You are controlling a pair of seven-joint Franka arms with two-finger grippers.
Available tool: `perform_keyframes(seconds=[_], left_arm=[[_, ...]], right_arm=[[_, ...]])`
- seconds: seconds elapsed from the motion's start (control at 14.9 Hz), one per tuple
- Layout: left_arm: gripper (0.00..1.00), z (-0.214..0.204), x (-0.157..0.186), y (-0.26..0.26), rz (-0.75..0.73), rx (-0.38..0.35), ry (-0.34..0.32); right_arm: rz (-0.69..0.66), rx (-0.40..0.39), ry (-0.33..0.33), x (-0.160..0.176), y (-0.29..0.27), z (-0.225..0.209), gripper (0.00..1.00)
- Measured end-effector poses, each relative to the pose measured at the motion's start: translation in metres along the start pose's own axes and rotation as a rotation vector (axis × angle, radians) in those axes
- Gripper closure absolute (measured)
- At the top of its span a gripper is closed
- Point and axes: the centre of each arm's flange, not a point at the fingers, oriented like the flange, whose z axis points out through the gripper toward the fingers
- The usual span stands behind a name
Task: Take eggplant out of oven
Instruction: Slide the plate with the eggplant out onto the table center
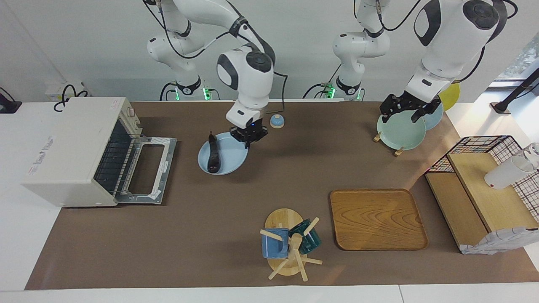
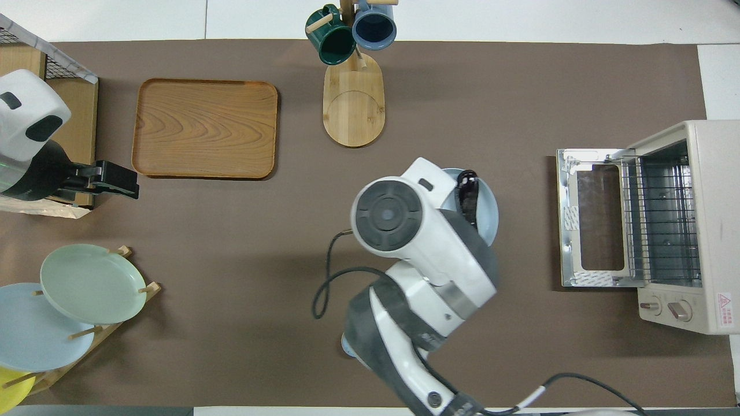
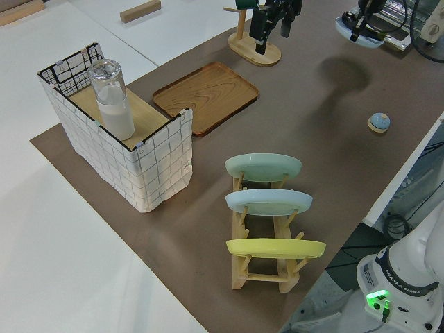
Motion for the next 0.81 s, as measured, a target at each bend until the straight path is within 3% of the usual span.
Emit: perform_keyframes(seconds=[0.27, 0.67, 0.74, 0.81], left_arm=[[0.0, -0.001, 0.002, -0.007, -0.012, -0.002, 0.012], [0.0, -0.003, 0.004, -0.015, -0.027, -0.004, 0.028], [0.0, -0.003, 0.004, -0.015, -0.028, -0.004, 0.029], [0.0, -0.003, 0.004, -0.015, -0.028, -0.004, 0.03]], right_arm=[[0.056, 0.065, 0.036, 0.007, -0.1, 0.034, 0.98], [0.111, 0.18, 0.052, 0.012, -0.115, 0.063, 0.97], [0.123, 0.203, 0.057, 0.013, -0.115, 0.064, 0.96], [0.128, 0.217, 0.066, 0.014, -0.115, 0.062, 0.89]])
